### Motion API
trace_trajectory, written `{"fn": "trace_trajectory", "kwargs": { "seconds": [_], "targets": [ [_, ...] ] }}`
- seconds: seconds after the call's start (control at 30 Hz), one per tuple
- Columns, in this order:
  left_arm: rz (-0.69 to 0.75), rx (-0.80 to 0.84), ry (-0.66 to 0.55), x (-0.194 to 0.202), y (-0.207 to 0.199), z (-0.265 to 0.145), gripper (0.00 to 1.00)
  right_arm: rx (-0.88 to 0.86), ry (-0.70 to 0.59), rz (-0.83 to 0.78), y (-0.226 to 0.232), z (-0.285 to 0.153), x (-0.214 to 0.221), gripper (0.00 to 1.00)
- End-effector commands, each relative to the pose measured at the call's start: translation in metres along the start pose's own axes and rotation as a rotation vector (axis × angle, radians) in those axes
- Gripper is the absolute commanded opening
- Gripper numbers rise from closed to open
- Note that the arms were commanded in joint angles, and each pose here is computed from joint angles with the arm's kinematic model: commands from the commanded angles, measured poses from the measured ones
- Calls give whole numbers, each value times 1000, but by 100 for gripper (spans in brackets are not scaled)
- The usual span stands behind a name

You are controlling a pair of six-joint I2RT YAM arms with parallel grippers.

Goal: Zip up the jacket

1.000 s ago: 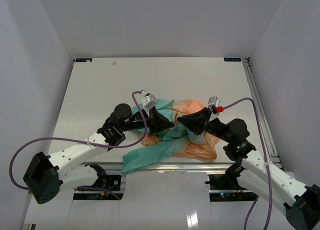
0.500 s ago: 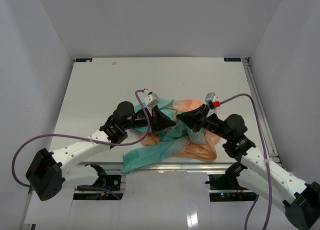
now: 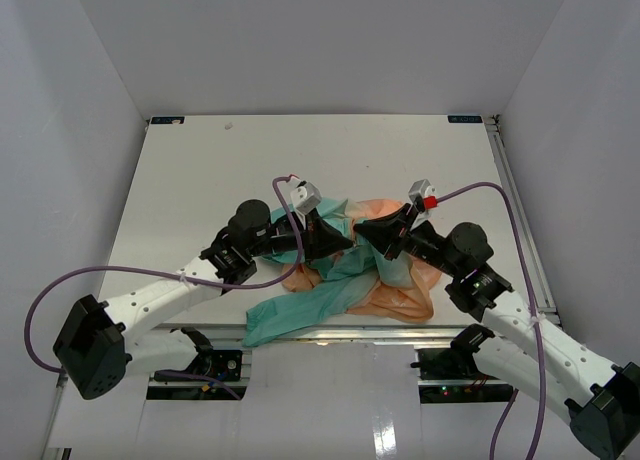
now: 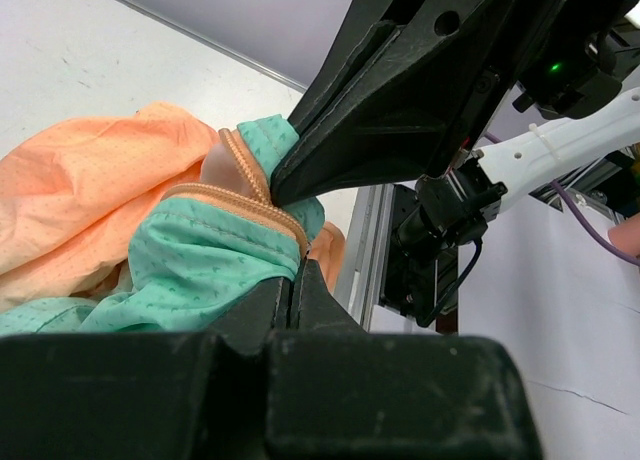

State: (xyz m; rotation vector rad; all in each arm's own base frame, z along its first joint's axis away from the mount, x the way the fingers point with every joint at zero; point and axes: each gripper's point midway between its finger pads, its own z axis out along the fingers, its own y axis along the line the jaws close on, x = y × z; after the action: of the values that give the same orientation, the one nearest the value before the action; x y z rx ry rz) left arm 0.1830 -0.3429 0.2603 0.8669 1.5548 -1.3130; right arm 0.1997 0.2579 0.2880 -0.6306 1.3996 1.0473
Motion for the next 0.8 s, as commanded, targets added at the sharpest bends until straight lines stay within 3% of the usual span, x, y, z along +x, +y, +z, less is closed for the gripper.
{"fn": "trace_trajectory", "kwargs": {
  "seconds": [0.0, 0.13, 0.17, 0.2, 0.23, 0.33, 0.53, 0.77],
  "targets": [
    [-128, 33, 143, 37, -11, -2, 0, 51, -186, -108, -5, 9, -73, 8],
    [-211, 1, 91, 18, -12, -3, 0, 36, 7, -86, -11, 15, -25, 11],
    [-226, 7, 74, 11, -15, -5, 0, 38, 35, -80, -14, 15, -14, 19],
    [-226, 5, 67, 9, -14, -5, 0, 44, 37, -80, -15, 15, -13, 20],
    [-254, 9, 55, 5, -15, -8, 0, 70, 68, -70, -21, 11, 1, 30],
    [-335, 18, 53, 4, -14, -14, 0, 112, 112, -65, -28, 0, 21, 45],
    [-428, 50, 48, 2, -11, -22, 0, 144, 82, -88, -24, -18, 7, 53],
    [-491, 58, 39, -5, -10, -27, 0, 86, 39, -269, -11, -28, -14, 51]
  ]
}}
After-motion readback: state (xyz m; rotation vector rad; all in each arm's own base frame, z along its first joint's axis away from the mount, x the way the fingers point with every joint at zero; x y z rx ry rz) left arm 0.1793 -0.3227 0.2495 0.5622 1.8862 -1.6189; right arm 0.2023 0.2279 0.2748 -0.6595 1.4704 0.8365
